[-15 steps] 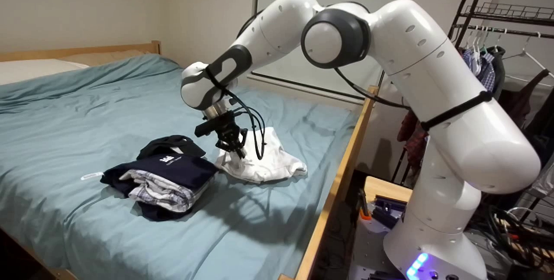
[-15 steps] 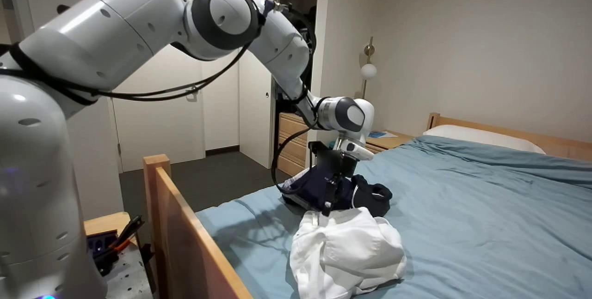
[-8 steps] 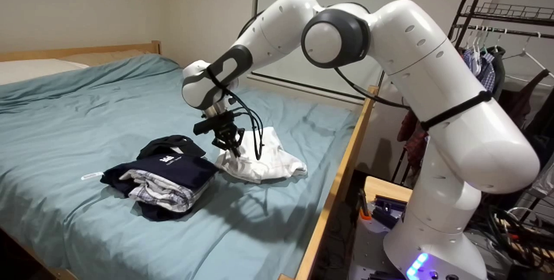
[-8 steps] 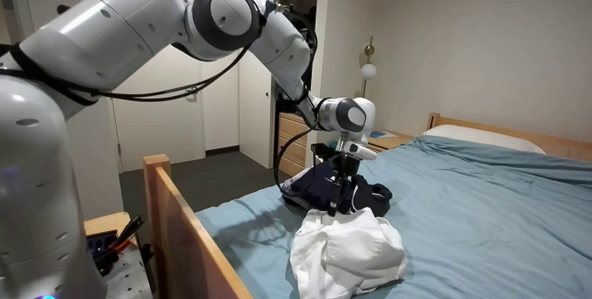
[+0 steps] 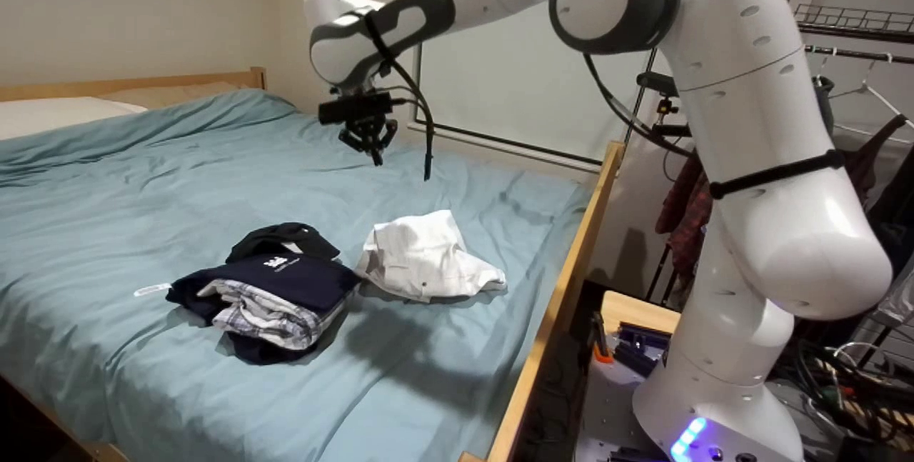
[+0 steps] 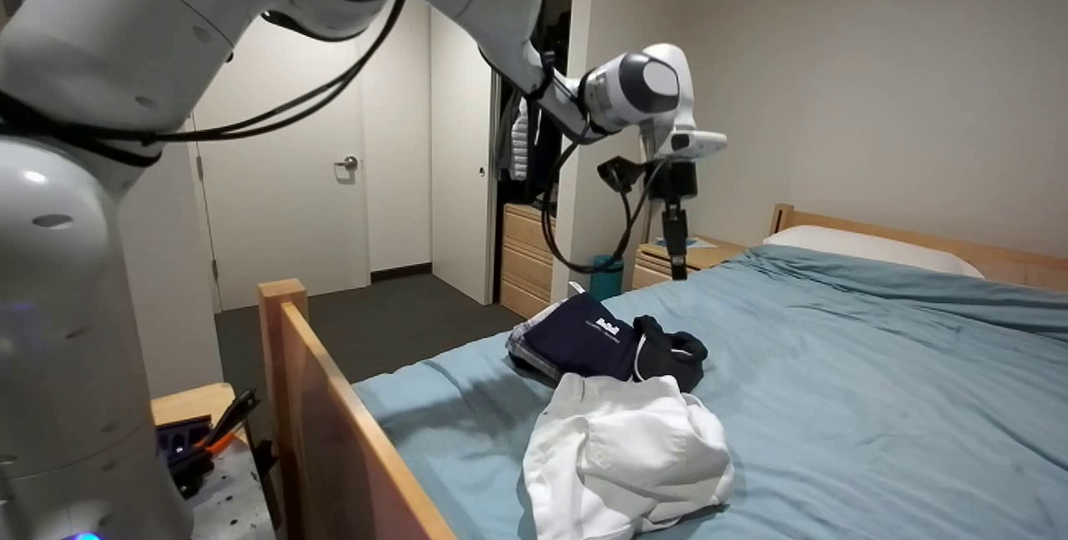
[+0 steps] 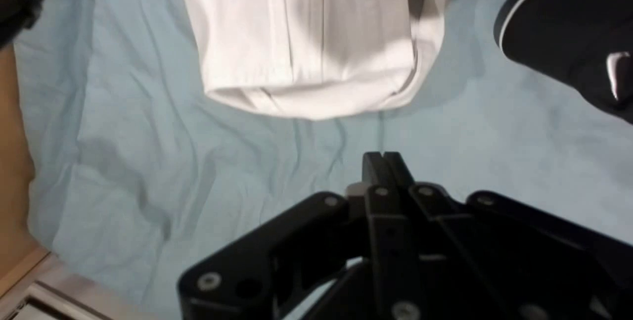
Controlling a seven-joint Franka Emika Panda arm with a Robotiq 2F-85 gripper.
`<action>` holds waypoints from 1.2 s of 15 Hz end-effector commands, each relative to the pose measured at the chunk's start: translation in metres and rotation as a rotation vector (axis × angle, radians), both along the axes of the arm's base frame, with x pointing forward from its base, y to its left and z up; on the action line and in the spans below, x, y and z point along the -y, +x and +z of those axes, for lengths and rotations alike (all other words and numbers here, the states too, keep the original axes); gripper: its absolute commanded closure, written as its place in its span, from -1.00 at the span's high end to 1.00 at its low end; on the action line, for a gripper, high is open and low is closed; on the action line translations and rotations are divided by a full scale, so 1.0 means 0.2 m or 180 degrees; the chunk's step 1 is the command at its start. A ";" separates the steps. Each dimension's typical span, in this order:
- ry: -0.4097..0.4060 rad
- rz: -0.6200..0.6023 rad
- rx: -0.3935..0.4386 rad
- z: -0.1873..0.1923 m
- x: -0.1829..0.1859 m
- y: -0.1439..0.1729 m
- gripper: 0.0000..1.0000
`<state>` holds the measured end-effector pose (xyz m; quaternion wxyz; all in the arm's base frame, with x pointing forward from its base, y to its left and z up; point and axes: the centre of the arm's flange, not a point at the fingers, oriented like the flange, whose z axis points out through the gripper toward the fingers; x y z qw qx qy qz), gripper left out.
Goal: Unfold the white shorts
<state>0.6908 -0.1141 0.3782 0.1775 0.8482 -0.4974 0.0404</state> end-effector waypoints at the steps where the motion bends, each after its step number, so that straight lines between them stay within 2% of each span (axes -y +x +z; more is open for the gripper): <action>1: 0.0020 0.0127 0.0018 0.31 0.02 -0.09 -0.39; 4: 0.0183 0.0290 -0.0140 0.28 -0.06 -0.09 -0.01; 6: 0.0263 0.0380 -0.0277 0.17 -0.13 -0.06 0.26; 10: 0.0395 0.0447 -0.0609 -0.17 -0.25 0.00 0.78; 12: 0.0443 0.0453 -0.0783 -0.25 -0.27 0.03 1.00; 18: 0.0499 0.0271 -0.1279 -0.53 -0.28 0.02 1.00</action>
